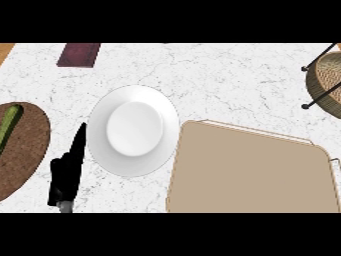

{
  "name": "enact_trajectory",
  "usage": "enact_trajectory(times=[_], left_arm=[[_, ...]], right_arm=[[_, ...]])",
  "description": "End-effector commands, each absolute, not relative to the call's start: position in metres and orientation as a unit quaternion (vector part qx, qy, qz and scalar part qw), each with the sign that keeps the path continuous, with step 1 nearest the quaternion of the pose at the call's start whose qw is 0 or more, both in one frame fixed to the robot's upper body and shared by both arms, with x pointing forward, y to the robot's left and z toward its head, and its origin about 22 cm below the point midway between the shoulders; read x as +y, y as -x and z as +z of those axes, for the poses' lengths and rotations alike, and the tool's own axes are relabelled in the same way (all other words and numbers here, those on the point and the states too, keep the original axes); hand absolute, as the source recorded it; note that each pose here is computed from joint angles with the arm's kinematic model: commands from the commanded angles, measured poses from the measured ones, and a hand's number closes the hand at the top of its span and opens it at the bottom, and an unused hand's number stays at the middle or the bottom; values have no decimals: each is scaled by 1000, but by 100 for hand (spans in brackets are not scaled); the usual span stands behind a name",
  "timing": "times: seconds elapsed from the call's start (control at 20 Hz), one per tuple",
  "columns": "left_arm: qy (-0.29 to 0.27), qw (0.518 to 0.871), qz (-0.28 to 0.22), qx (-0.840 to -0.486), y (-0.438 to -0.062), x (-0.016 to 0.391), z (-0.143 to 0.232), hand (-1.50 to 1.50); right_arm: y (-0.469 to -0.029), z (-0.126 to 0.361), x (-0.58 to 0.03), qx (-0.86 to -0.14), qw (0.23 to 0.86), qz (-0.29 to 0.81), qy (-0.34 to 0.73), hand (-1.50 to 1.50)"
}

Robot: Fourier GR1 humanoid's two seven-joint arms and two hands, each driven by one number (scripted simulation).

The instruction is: Pick the cupcake from the tray and place it in the tiered basket

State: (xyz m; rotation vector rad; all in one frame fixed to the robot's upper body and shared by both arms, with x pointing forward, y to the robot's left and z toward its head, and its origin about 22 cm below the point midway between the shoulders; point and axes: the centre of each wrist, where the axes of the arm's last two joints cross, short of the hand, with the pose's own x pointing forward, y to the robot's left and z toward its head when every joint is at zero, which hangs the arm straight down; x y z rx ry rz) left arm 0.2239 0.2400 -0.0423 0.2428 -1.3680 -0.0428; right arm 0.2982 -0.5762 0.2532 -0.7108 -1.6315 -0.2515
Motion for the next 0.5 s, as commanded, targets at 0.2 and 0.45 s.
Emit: enact_trajectory(times=[0.2, 0.45], left_arm=[[-109, 786, -10, -609, -212, 241, -53, 0], [-114, 788, 3, -605, -202, 246, -59, 0]], right_arm=[[-206, 270, -632, -691, 618, -178, 330, -150], [-166, 271, -648, -687, 632, -157, 323, -150]])
